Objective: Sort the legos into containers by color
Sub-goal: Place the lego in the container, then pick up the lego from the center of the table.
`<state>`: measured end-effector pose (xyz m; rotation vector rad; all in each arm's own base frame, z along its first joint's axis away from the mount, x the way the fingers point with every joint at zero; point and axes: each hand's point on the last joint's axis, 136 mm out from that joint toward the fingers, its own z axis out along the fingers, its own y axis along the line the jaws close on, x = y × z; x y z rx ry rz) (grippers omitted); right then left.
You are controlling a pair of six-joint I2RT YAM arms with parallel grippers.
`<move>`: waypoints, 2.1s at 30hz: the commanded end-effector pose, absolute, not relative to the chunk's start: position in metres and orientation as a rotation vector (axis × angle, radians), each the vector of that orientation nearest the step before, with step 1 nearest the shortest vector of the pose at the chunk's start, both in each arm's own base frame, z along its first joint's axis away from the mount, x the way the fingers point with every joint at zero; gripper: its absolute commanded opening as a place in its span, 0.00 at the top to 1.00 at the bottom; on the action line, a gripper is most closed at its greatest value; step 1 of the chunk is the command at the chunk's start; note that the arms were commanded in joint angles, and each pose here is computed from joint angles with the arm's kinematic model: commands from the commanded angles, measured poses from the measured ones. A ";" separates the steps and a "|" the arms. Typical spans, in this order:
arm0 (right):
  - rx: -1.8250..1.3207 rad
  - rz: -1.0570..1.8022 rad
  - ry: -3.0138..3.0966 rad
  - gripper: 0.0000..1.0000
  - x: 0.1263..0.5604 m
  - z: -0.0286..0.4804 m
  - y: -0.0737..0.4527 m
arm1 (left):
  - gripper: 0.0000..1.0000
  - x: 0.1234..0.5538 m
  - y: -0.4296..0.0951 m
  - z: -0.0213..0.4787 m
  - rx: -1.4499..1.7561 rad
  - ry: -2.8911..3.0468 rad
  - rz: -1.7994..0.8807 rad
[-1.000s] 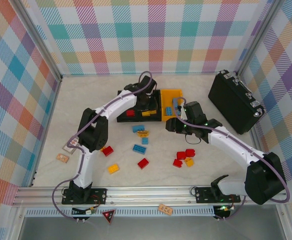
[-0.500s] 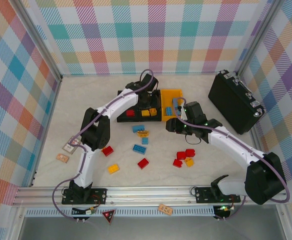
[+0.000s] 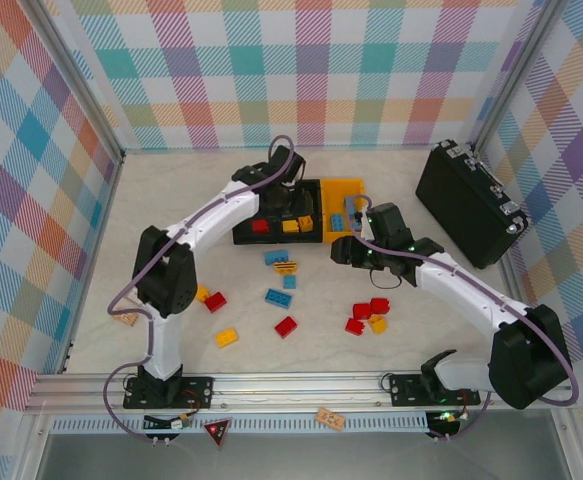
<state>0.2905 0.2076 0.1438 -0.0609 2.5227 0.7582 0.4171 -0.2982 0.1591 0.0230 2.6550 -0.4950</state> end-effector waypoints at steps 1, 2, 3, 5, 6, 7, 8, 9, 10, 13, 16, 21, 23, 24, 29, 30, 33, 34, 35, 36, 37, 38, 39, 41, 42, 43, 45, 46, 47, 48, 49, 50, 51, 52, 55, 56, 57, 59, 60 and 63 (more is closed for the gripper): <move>-0.098 0.801 2.519 0.46 0.286 0.146 0.210 | 0.52 0.402 -0.293 0.173 0.065 2.630 -0.513; -0.114 0.810 2.514 0.46 0.285 0.147 0.211 | 0.52 0.398 -0.290 0.173 0.066 2.632 -0.507; -0.129 0.818 2.513 0.46 0.284 0.148 0.213 | 0.52 0.395 -0.285 0.173 0.059 2.634 -0.494; -0.145 0.834 2.512 0.46 0.283 0.149 0.215 | 0.51 0.387 -0.276 0.172 0.052 2.638 -0.467; -0.157 0.849 2.508 0.46 0.282 0.150 0.216 | 0.50 0.383 -0.271 0.173 0.043 2.638 -0.453; -0.174 0.868 2.501 0.46 0.280 0.152 0.219 | 0.50 0.379 -0.265 0.172 0.034 2.640 -0.439; -0.185 0.884 2.492 0.45 0.279 0.153 0.221 | 0.49 0.375 -0.260 0.170 0.022 2.644 -0.426; -0.199 0.898 2.484 0.46 0.278 0.154 0.223 | 0.49 0.371 -0.254 0.169 0.009 2.645 -0.412; -0.206 0.907 2.478 0.46 0.277 0.154 0.224 | 0.49 0.367 -0.247 0.167 -0.008 2.650 -0.397; -0.259 0.944 2.461 0.45 0.273 0.157 0.232 | 0.48 0.354 -0.230 0.159 -0.058 2.668 -0.358; -0.317 0.981 2.441 0.45 0.269 0.159 0.242 | 0.47 0.341 -0.211 0.149 -0.115 2.692 -0.307; -0.444 1.029 2.419 0.44 0.258 0.160 0.263 | 0.45 0.318 -0.179 0.135 -0.231 2.716 -0.228; -0.488 1.048 2.414 0.43 0.255 0.160 0.273 | 0.44 0.309 -0.168 0.129 -0.280 2.724 -0.201; -0.510 1.056 2.414 0.42 0.253 0.159 0.278 | 0.43 0.304 -0.161 0.126 -0.307 2.727 -0.181; -0.588 1.089 2.405 0.41 0.247 0.155 0.300 | 0.37 0.278 -0.131 0.111 -0.392 2.766 -0.063; -0.603 1.093 2.407 0.41 0.246 0.154 0.304 | 0.35 0.272 -0.124 0.109 -0.408 2.775 -0.030; -0.641 1.100 2.416 0.41 0.242 0.149 0.314 | 0.27 0.255 -0.104 0.100 -0.486 2.789 0.064; -0.644 1.101 2.420 0.41 0.241 0.147 0.316 | 0.24 0.250 -0.098 0.099 -0.519 2.784 0.085; -0.651 1.104 2.422 0.41 0.240 0.145 0.318 | 0.22 0.245 -0.094 0.095 -0.551 2.785 0.094; -0.650 1.107 2.427 0.41 0.240 0.144 0.320 | 0.21 0.239 -0.090 0.091 -0.587 2.784 0.101; -0.655 1.111 2.429 0.41 0.240 0.143 0.321 | 0.19 0.235 -0.087 0.088 -0.623 2.784 0.108; -0.658 1.113 2.430 0.41 0.240 0.142 0.322 | 0.18 0.230 -0.084 0.085 -0.657 2.783 0.111; -0.657 1.114 2.430 0.41 0.241 0.142 0.323 | 0.18 0.227 -0.083 0.081 -0.693 2.782 0.108; -0.660 1.115 2.430 0.41 0.241 0.142 0.324 | 0.17 0.222 -0.083 0.074 -0.736 2.785 0.088; -0.663 1.113 2.429 0.41 0.241 0.142 0.324 | 0.16 0.221 -0.084 0.071 -0.754 2.784 0.077; -0.663 1.114 2.430 0.41 0.241 0.142 0.325 | 0.14 0.220 -0.084 0.068 -0.772 2.783 0.071; -0.666 1.110 2.432 0.41 0.241 0.141 0.325 | 0.13 0.219 -0.085 0.063 -0.796 2.783 0.062; -0.664 1.110 2.432 0.41 0.241 0.141 0.325 | 0.13 0.219 -0.084 0.060 -0.815 2.780 0.061; -0.665 1.108 2.433 0.41 0.241 0.141 0.325 | 0.12 0.218 -0.084 0.057 -0.829 2.779 0.062; -0.660 1.107 2.436 0.41 0.241 0.141 0.325 | 0.12 0.219 -0.085 0.053 -0.843 2.780 0.045; -0.660 1.106 2.436 0.41 0.241 0.140 0.325 | 0.12 0.220 -0.087 0.051 -0.854 2.781 0.027; -0.657 1.106 2.439 0.41 0.241 0.140 0.325 | 0.12 0.222 -0.089 0.048 -0.865 2.779 0.007; -0.656 1.107 2.438 0.41 0.241 0.140 0.325 | 0.12 0.224 -0.091 0.046 -0.869 2.776 -0.010; -0.657 1.107 2.439 0.41 0.241 0.140 0.325 | 0.12 0.226 -0.092 0.044 -0.878 2.774 -0.016; -0.656 1.102 2.443 0.42 0.242 0.140 0.326 | 0.13 0.227 -0.090 0.036 -0.892 2.778 -0.001; -0.657 1.100 2.443 0.42 0.242 0.140 0.326 | 0.15 0.228 -0.089 0.033 -0.895 2.783 0.011; -0.656 1.097 2.444 0.42 0.242 0.140 0.325 | 0.16 0.228 -0.088 0.030 -0.899 2.789 0.016; -0.658 1.092 2.447 0.42 0.243 0.140 0.325 | 0.19 0.228 -0.089 0.026 -0.903 2.794 0.021; -0.660 1.089 2.449 0.42 0.243 0.141 0.325 | 0.20 0.228 -0.088 0.024 -0.910 2.797 0.028; -0.662 1.086 2.451 0.42 0.244 0.141 0.326 | 0.27 0.228 -0.087 0.021 -0.907 2.799 0.045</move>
